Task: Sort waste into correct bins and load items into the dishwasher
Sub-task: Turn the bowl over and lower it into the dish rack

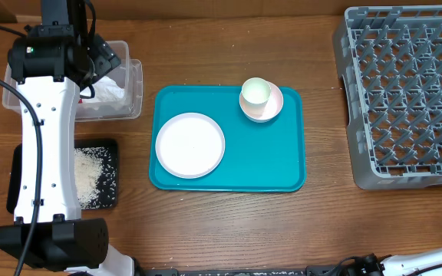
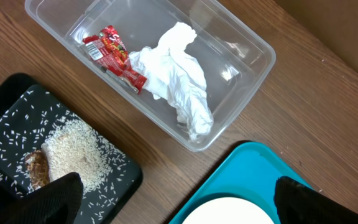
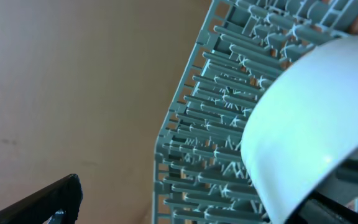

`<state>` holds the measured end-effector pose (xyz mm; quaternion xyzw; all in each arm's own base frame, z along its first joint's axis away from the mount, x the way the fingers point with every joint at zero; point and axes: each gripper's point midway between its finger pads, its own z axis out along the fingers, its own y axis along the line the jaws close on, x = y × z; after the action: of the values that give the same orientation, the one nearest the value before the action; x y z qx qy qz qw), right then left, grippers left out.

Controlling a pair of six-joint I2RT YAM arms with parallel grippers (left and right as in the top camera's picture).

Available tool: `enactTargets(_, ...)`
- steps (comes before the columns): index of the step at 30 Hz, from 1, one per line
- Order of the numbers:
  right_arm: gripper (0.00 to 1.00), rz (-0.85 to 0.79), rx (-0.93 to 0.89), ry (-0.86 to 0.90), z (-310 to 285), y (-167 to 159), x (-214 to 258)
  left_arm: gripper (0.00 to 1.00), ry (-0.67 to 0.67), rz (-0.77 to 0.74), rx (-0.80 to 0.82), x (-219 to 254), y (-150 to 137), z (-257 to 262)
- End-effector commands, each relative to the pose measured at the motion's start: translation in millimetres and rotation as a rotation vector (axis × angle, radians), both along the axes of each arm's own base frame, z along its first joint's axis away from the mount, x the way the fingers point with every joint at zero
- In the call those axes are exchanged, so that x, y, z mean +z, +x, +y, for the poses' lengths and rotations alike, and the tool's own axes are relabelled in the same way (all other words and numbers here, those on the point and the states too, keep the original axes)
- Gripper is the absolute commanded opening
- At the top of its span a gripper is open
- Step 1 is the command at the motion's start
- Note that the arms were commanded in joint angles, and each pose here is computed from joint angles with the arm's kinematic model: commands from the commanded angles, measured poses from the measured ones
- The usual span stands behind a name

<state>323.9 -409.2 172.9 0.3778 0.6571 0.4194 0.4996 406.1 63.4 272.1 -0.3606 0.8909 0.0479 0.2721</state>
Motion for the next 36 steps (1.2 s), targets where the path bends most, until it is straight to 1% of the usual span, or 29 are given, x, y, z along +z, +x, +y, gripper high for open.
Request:
enactTargets(1,1.00,-0.012,-0.024,0.024,-1.5,-8.7,28.0,1.00,-0.008,-0.009,0.003,1.4,1.4,-3.2)
enactTargets(7,1.00,0.009,-0.125,-0.036,-5.7,-21.5,76.7,1.00,-0.008,-0.009,0.003,1.4,1.4,-3.2)
enactTargets(9,1.00,0.025,-0.177,-0.024,-6.1,-24.9,93.4,1.00,-0.008,-0.009,0.003,1.4,1.4,-3.2)
enactTargets(12,1.00,0.078,-0.282,0.046,-5.7,-33.2,109.7,1.00,-0.008,-0.009,0.003,1.4,1.4,-3.2)
enactTargets(13,1.00,0.095,-0.310,0.058,-5.9,-35.5,111.3,1.00,-0.008,-0.009,0.003,1.4,1.4,-3.2)
enactTargets(14,1.00,0.133,-0.382,0.033,-11.1,-41.4,114.3,1.00,-0.008,-0.009,0.003,1.4,1.4,-3.2)
enactTargets(17,1.00,0.150,-0.374,-0.057,-10.1,-39.7,113.4,1.00,-0.008,-0.009,0.003,1.4,1.4,-3.2)
enactTargets(21,1.00,0.262,-0.421,-0.064,-13.2,-44.9,87.4,1.00,-0.008,-0.009,0.003,1.4,1.4,-3.2)
enactTargets(23,1.00,0.286,-0.442,-0.067,-15.5,-45.0,83.1,1.00,-0.008,-0.009,0.003,1.4,1.4,-3.2)
enactTargets(25,1.00,0.258,-0.425,-0.088,-14.3,-38.8,89.6,1.00,-0.008,-0.009,0.003,1.4,1.4,-3.2)
enactTargets(28,1.00,0.153,-0.304,-0.116,4.3,-21.0,109.1,1.00,-0.008,-0.009,0.003,1.4,1.4,-3.2)
enactTargets(31,1.00,0.136,-0.268,-0.132,13.6,-6.7,113.0,1.00,-0.008,-0.009,0.003,1.4,1.4,-3.2)
enactTargets(32,1.00,0.140,-0.237,-0.169,23.4,7.3,111.7,1.00,-0.008,-0.009,0.003,1.4,1.4,-3.2)
enactTargets(34,1.00,0.178,-0.205,-0.229,36.0,23.2,102.7,1.00,-0.008,-0.009,0.003,1.4,1.4,-3.2)
enactTargets(36,1.00,0.298,-0.223,-0.290,44.8,37.5,80.8,1.00,-0.008,-0.009,0.003,1.4,1.4,-3.2)
